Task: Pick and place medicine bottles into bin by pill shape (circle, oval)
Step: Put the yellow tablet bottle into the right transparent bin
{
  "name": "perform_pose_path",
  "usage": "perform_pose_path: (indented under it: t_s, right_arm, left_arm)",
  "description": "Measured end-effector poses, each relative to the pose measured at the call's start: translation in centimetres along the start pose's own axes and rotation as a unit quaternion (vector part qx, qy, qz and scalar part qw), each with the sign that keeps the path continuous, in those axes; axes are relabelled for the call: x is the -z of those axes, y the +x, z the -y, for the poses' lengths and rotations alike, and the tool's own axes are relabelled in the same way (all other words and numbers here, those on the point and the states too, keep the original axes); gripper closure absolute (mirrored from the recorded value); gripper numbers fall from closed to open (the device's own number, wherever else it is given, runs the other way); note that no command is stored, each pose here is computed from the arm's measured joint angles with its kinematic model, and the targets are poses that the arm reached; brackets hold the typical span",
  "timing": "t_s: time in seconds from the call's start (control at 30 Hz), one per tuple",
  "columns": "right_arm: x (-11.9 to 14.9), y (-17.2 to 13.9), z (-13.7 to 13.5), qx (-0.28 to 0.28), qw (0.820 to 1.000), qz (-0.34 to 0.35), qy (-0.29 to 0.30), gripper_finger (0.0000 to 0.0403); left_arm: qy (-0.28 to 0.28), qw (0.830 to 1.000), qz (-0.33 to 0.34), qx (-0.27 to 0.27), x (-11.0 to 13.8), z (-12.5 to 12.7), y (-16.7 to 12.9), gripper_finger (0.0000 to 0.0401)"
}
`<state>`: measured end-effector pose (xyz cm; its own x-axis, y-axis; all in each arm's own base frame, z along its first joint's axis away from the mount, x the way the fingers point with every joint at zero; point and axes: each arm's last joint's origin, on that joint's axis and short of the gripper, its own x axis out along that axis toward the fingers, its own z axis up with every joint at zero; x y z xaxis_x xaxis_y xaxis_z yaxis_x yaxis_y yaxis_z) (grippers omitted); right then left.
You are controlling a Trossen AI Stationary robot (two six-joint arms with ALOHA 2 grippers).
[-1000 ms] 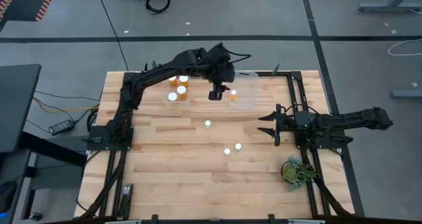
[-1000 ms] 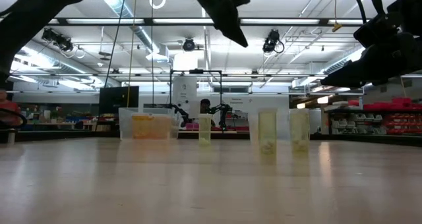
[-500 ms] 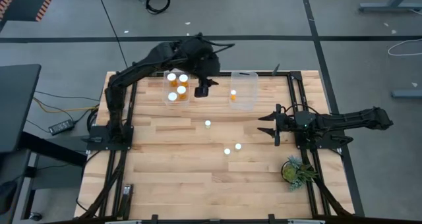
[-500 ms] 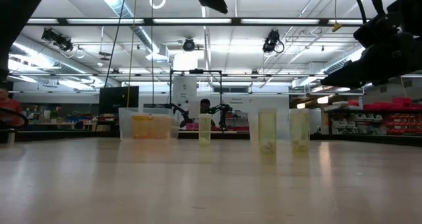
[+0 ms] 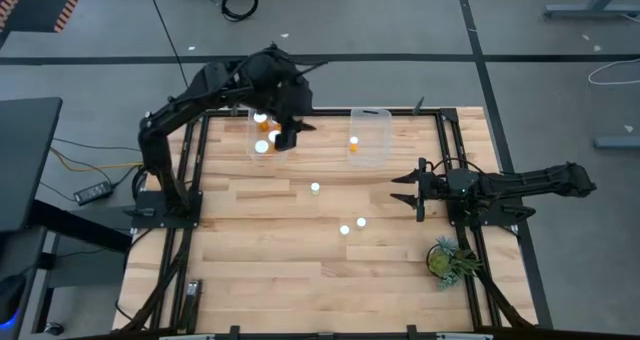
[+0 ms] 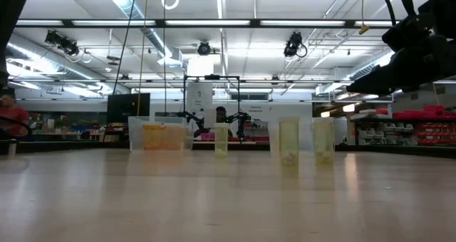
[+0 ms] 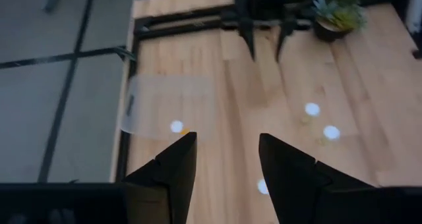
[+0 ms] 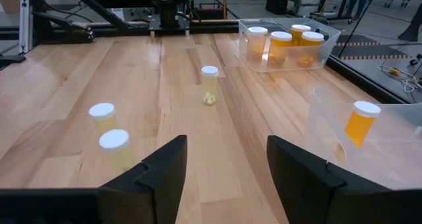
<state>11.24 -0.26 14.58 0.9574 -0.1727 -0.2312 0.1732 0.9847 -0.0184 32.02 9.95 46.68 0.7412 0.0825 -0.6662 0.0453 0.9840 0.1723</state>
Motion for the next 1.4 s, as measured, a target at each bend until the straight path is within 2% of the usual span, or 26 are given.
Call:
perform_pose_path:
  t_s: [0.33, 0.43, 0.5, 0.6, 0.8, 1.03, 1.33, 1.4]
  right_arm:
    - [0.0, 0.0, 0.0, 0.000, 1.000, 0.000, 0.000, 0.0187]
    - [0.0, 0.0, 0.0, 0.000, 1.000, 0.000, 0.000, 0.0187]
    - [0.0, 0.0, 0.0, 0.000, 1.000, 0.000, 0.000, 0.0187]
    - [0.0, 0.0, 0.0, 0.000, 1.000, 0.000, 0.000, 0.0187]
    - [0.0, 0.0, 0.0, 0.000, 1.000, 0.000, 0.000, 0.0187]
    - [0.0, 0.0, 0.0, 0.000, 1.000, 0.000, 0.000, 0.0187]
    - [0.0, 0.0, 0.0, 0.000, 1.000, 0.000, 0.000, 0.0187]
    - [0.0, 0.0, 0.0, 0.000, 1.000, 0.000, 0.000, 0.0187]
  left_arm:
    - [0.017, 0.999, -0.012, 0.044, -0.7, 3.3, 0.8, 0.0229]
    - [0.035, 0.997, -0.022, 0.067, -0.5, 5.1, 2.4, 0.0229]
    - [0.052, 0.995, -0.044, 0.074, 0.1, 6.4, 4.2, 0.0230]
    - [0.077, 0.993, -0.075, 0.054, 1.5, 7.7, 6.1, 0.0230]
    - [0.088, 0.994, -0.052, 0.048, 4.5, 9.4, 8.1, 0.0230]
    - [0.097, 0.994, -0.006, 0.044, 8.1, 11.0, 8.6, 0.0230]
    - [0.091, 0.994, 0.041, 0.046, 11.9, 12.7, 7.5, 0.0230]
    - [0.083, 0.993, 0.069, 0.041, 12.6, 13.1, 7.2, 0.0230]
